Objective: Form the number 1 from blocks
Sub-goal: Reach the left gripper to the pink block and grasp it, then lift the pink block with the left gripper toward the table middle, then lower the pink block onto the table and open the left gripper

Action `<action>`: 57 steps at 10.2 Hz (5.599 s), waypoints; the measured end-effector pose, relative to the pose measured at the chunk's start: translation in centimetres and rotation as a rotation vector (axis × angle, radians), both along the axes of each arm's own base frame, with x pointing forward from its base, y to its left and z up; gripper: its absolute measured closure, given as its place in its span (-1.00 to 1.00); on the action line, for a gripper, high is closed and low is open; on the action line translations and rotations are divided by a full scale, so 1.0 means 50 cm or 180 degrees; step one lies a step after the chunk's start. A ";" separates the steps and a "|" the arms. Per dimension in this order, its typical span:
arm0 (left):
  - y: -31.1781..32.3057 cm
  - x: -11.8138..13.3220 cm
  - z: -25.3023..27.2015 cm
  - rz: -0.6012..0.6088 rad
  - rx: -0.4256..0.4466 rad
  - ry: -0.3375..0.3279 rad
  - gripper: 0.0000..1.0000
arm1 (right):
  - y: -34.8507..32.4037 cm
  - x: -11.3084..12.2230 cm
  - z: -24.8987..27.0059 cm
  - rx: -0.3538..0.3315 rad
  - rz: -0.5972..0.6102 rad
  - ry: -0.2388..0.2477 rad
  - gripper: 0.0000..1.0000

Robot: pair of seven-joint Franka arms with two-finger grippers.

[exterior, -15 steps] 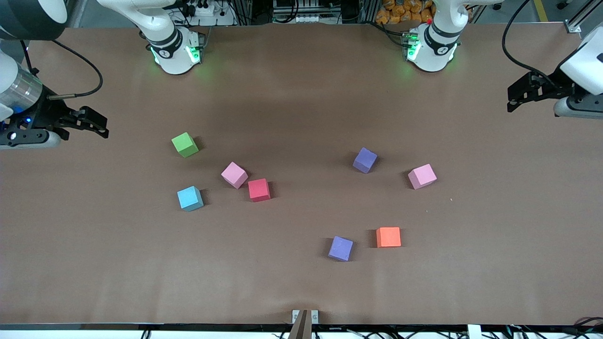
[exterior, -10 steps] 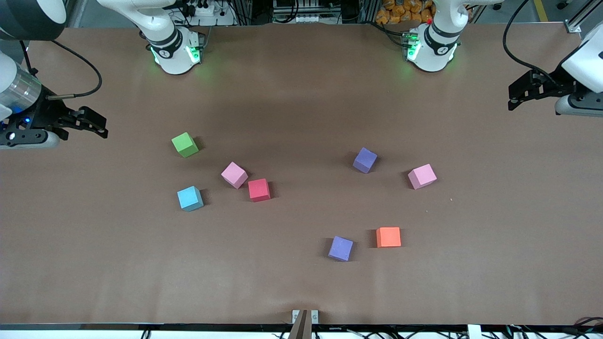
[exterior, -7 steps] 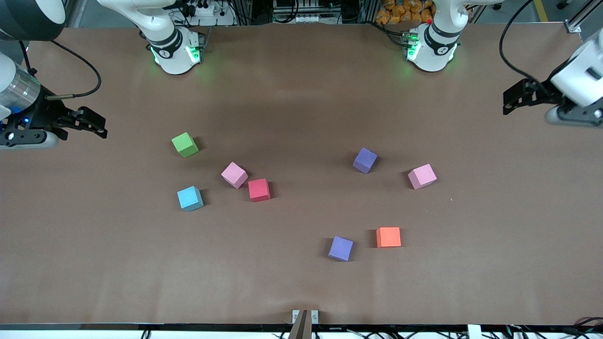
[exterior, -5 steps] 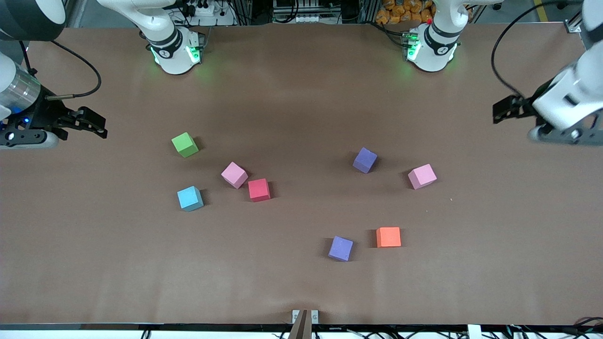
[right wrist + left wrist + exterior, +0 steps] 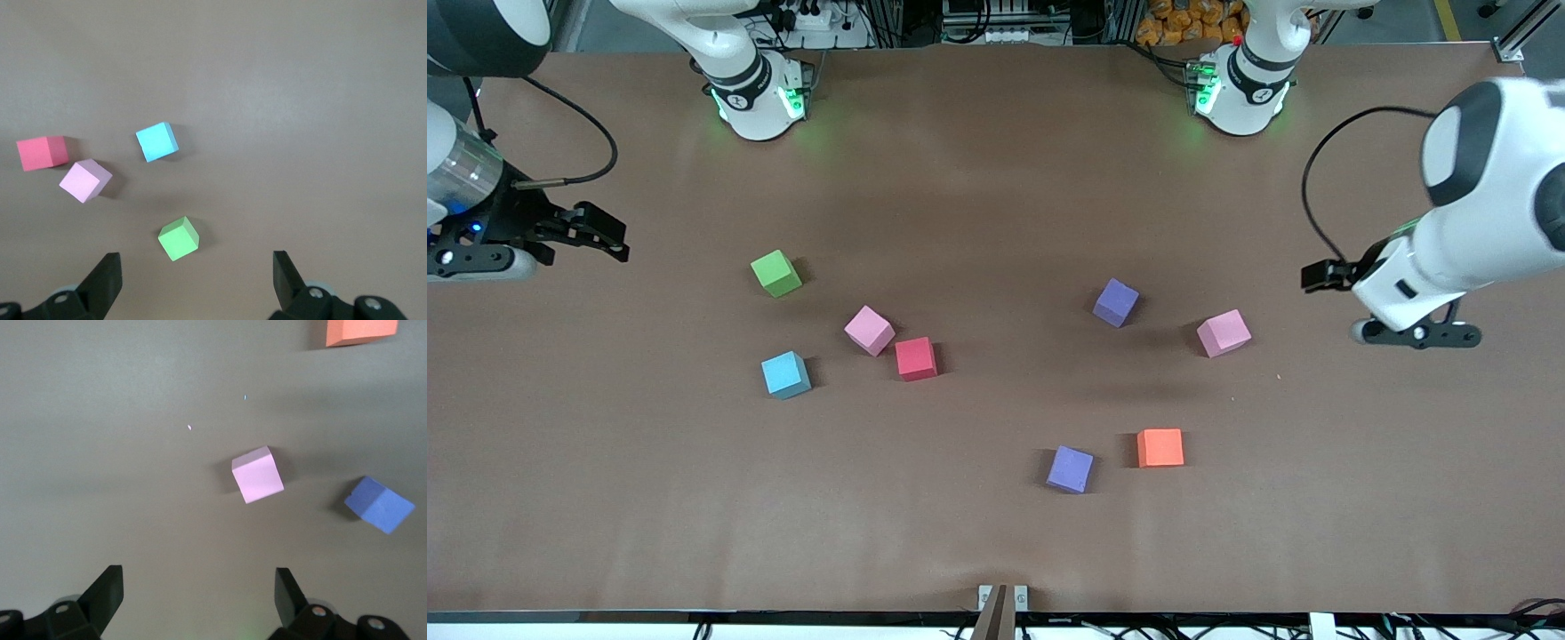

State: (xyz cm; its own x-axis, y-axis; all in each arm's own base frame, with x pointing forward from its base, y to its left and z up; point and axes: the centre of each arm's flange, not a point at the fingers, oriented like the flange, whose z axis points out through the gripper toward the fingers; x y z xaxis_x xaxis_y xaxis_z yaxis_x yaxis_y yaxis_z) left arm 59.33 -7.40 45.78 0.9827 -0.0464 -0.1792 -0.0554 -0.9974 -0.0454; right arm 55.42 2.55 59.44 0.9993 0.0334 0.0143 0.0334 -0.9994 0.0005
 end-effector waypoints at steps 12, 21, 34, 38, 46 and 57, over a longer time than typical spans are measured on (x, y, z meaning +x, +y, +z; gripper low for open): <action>-0.099 -0.019 -0.362 0.1066 0.0071 -0.0242 -1.00 | -0.017 -0.014 0.097 0.0002 -0.0035 -0.0032 -1.00; -0.128 -0.040 -0.490 0.1140 0.0191 -0.0085 -1.00 | -0.007 -0.014 0.100 0.0004 -0.0006 -0.0046 -1.00; -0.109 -0.074 -0.578 0.0859 0.0516 0.0130 -0.96 | -0.006 -0.012 0.101 0.0009 -0.0004 -0.0067 -1.00; -0.122 -0.056 -0.557 0.0837 0.0481 0.0041 -0.33 | -0.001 -0.012 0.101 0.0012 0.0012 -0.0072 -1.00; -0.487 -0.199 -0.329 0.0575 0.0254 -0.0074 -0.30 | 0.003 -0.011 0.103 0.0015 0.0022 -0.0095 -1.00; -0.949 -0.744 -0.489 0.0241 0.0291 0.0238 -0.30 | 0.005 -0.010 0.105 0.0016 0.0029 -0.0115 -1.00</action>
